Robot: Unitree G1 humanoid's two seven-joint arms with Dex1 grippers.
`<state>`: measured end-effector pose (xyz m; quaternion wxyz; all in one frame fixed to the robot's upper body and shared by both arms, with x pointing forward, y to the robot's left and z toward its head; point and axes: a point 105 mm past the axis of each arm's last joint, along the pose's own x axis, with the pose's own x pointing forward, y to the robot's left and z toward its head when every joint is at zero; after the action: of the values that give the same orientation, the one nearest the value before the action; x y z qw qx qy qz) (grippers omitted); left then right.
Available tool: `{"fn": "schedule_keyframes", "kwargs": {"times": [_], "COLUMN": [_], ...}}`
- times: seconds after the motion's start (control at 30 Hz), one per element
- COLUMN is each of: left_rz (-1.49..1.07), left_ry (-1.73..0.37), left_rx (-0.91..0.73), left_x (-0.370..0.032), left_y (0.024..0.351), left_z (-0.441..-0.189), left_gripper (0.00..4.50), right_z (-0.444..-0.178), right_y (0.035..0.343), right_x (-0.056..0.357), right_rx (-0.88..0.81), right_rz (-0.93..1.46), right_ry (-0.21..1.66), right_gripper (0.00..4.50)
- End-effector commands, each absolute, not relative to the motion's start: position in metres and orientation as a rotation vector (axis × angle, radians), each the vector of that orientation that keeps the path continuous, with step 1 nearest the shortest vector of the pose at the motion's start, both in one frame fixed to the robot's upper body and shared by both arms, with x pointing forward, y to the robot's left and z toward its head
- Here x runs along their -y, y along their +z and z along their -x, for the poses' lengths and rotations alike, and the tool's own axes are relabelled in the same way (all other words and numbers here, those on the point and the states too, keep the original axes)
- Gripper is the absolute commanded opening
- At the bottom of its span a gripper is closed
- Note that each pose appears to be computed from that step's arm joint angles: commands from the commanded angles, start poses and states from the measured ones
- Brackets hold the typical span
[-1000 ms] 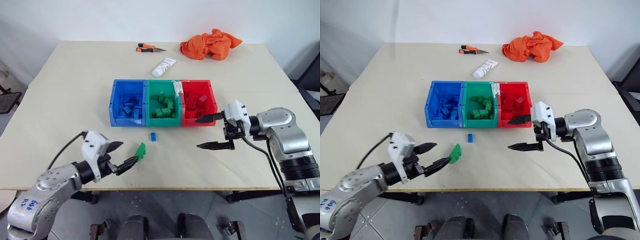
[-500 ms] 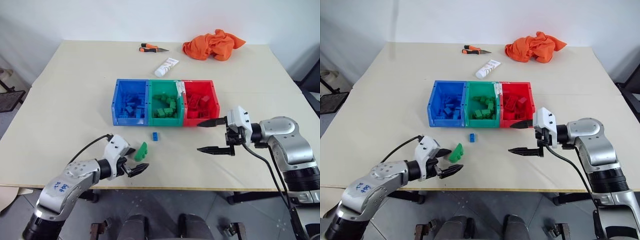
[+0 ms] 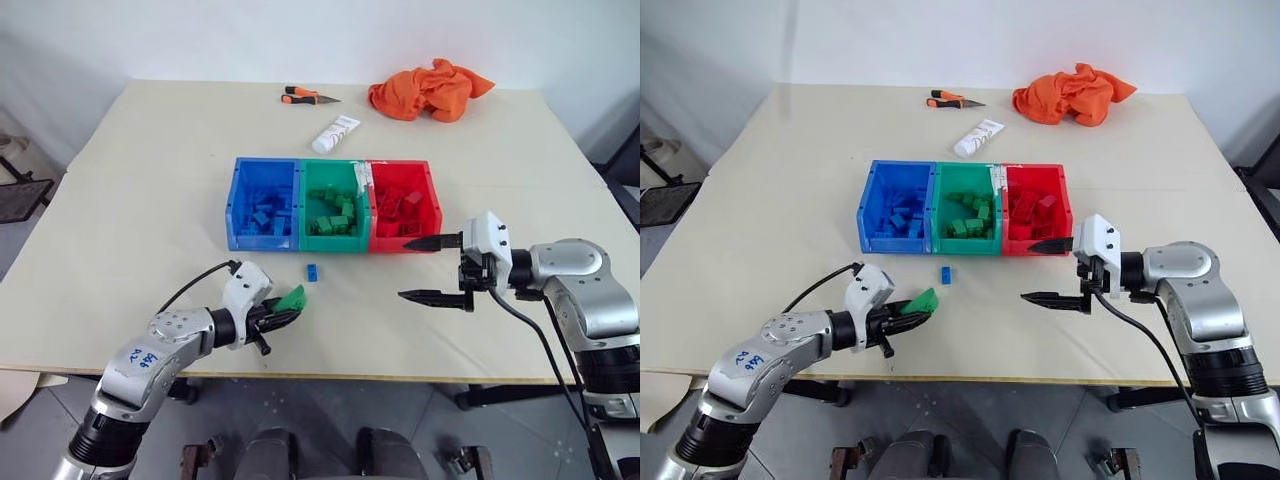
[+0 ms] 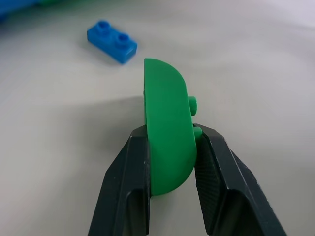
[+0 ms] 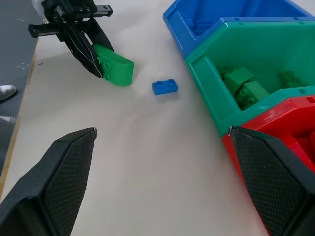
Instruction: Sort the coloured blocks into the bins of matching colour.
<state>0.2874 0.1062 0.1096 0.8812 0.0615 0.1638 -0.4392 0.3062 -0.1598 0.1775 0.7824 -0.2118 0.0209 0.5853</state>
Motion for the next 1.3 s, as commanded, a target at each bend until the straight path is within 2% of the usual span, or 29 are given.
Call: {"fn": "schedule_keyframes", "kwargs": {"times": [0.03, 0.17, 0.27, 0.4, 0.47, 0.6, 0.77, 0.9, 1.03, 1.1, 1.3], "left_rz": [-0.132, -0.13, -0.143, -0.154, -0.149, -0.152, -0.141, -0.159, -0.179, -0.184, -0.192], "left_ry": [-0.915, -0.898, -0.843, -0.805, -0.797, -0.849, -0.887, -0.945, -0.995, -0.941, -0.917], "left_rx": [-0.2, -0.095, 0.037, 0.071, 0.069, 0.096, 0.13, 0.117, -0.078, -0.104, -0.296], "left_x": [-0.096, -0.084, -0.066, -0.051, -0.045, -0.033, -0.043, -0.064, -0.126, -0.146, -0.199], "left_y": [0.144, 0.17, 0.193, 0.203, 0.204, 0.209, 0.22, 0.219, 0.186, 0.182, 0.158], "left_z": [-0.3, -0.32, -0.36, -0.396, -0.408, -0.413, -0.402, -0.375, -0.323, -0.317, -0.276], "left_gripper": [0.86, 0.86, 0.86, 0.86, 1.58, 2.77, 4.38, 4.45, 4.45, 4.45, 4.45], "right_z": [-0.304, -0.305, -0.301, -0.298, -0.296, -0.293, -0.293, -0.294, -0.298, -0.3, -0.303], "right_y": [0.19, 0.192, 0.193, 0.193, 0.193, 0.193, 0.191, 0.19, 0.19, 0.19, 0.188], "right_x": [0.165, 0.166, 0.165, 0.167, 0.168, 0.171, 0.173, 0.171, 0.166, 0.166, 0.164], "right_rx": [0.003, 0.015, 0.031, 0.037, 0.04, 0.041, 0.041, 0.048, 0.056, 0.061, 0.056], "right_rz": [0.474, 0.473, 0.463, 0.457, 0.456, 0.452, 0.447, 0.441, 0.433, 0.428, 0.42], "right_ry": [1.232, 1.206, 1.184, 1.15, 1.135, 1.108, 1.091, 1.1, 1.138, 1.15, 1.193], "right_gripper": [4.5, 4.5, 4.5, 4.5, 4.5, 4.5, 4.5, 4.5, 4.5, 4.5, 4.5]}}
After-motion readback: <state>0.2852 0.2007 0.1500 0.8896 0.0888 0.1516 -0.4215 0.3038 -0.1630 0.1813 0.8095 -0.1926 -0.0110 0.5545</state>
